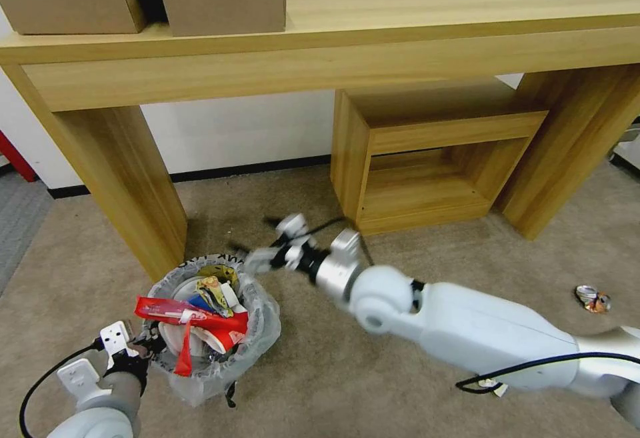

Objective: Pick up the trash bin and place the garbage on the floor into it.

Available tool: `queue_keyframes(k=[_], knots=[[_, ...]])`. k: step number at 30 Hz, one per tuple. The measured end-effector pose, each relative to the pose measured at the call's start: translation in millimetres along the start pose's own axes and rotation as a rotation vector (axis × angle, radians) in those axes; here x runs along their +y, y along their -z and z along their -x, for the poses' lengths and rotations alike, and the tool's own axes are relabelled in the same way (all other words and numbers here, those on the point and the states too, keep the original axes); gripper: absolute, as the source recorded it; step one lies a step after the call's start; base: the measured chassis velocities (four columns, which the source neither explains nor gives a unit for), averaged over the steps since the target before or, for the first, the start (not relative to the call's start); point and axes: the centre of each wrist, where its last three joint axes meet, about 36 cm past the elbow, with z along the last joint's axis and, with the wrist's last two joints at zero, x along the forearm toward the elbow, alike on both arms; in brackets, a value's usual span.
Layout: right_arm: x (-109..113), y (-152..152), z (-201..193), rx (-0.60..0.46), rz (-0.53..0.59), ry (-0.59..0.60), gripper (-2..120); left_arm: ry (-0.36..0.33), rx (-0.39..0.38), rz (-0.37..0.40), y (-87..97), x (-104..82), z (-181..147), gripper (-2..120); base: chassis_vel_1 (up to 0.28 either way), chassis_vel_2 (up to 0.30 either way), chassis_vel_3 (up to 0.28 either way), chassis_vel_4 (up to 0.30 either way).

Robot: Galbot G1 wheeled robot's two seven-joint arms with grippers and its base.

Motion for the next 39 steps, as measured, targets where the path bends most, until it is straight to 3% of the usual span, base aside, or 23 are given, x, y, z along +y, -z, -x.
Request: queue_keyframes(k=[10,18,23,39], knots=[[-72,20,-49,-0.031,-0.020,-0.463,100,-0.003,0.016,0.033,-0.1,2.0,4,1,0.000,0.000,0.000,0.000],[-110,13,-76,-0.035,-0.043,-0.641,100,-0.003,0.023,0.042,-0.6,2.2,4,1,-0.013,-0.010,-0.009,-0.014],[-123,0,-85,-0.026,-0.039,-0.712,100,-0.003,0.024,0.045,-0.4,2.8,5,1,-0.079,-0.062,-0.061,-0.060],[-126,-22,-89,-0.021,-0.018,-0.762,100,0.002,0.028,0.036,-3.6,3.6,6,1,-0.100,-0.102,-0.105,-0.106]])
